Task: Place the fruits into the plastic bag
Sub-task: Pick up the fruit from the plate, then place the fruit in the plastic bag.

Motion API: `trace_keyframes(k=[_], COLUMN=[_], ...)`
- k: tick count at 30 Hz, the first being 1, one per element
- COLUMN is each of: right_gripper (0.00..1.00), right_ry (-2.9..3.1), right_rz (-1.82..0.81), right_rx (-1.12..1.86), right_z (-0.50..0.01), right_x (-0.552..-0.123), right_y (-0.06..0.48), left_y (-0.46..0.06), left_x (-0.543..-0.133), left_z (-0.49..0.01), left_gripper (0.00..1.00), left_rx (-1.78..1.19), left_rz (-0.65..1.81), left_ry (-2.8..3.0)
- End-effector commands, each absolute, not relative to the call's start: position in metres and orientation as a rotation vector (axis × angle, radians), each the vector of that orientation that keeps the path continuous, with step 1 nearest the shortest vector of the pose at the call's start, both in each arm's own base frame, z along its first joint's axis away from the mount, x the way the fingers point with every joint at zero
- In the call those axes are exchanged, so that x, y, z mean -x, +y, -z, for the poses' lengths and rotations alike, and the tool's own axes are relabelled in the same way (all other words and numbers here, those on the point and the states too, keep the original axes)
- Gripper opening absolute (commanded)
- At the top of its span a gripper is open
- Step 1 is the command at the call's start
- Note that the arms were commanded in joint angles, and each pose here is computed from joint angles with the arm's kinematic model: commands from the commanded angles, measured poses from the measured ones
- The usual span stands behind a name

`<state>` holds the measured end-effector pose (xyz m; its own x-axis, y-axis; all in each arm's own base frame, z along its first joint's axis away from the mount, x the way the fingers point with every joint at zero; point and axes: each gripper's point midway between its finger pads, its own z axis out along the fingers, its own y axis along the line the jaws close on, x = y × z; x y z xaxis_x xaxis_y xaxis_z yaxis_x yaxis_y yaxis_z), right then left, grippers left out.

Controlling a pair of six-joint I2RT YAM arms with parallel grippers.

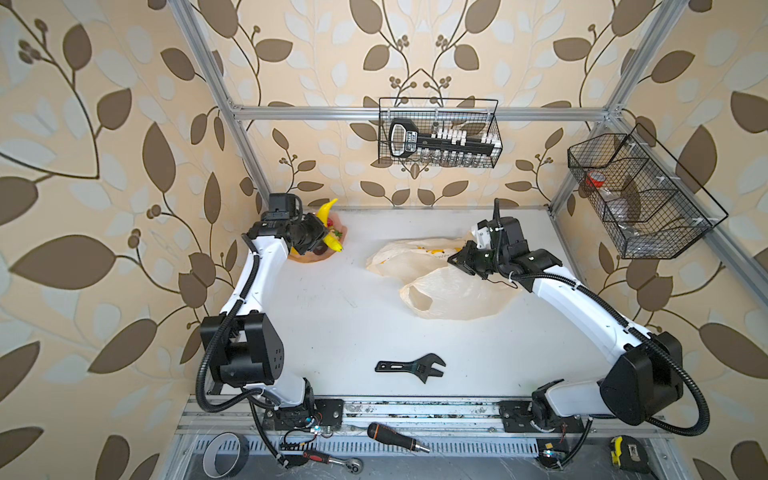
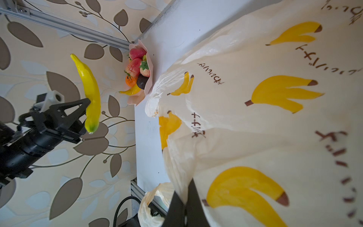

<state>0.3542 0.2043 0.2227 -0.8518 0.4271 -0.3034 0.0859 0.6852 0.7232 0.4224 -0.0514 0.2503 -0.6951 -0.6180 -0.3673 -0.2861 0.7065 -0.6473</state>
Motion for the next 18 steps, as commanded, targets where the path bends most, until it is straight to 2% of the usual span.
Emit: trace_keyframes(k=[1, 7, 13, 18], right_gripper=[0.00, 0.00, 0.00, 0.00], right_ry=[2.450, 2.457, 2.464, 2.467], right_rz=[-1.030, -1.038, -1.032, -1.030], right_rx=[-0.375, -0.377, -0.379, -0.379], right_z=[-0.228, -0.227, -0.224, -0.223], right_x=[-0.356, -0.355, -0.355, -0.354], right_y=[0.206, 0.207, 0.207, 0.207], left_y=[-0.112, -0.191, -0.202, -0.210], left_x=[-0.398, -0.350, -0.337, -0.338], left_z=[-0.260, -0.237, -0.207, -0.194], left_gripper=[0.34, 0.32, 0.26, 0.28], left_rx=[0.310, -0.013, -0.071, -0.044], left_rz=[0.836, 1.017, 0.995, 1.062], left_ry=[2.398, 2.489, 2.580, 2.602])
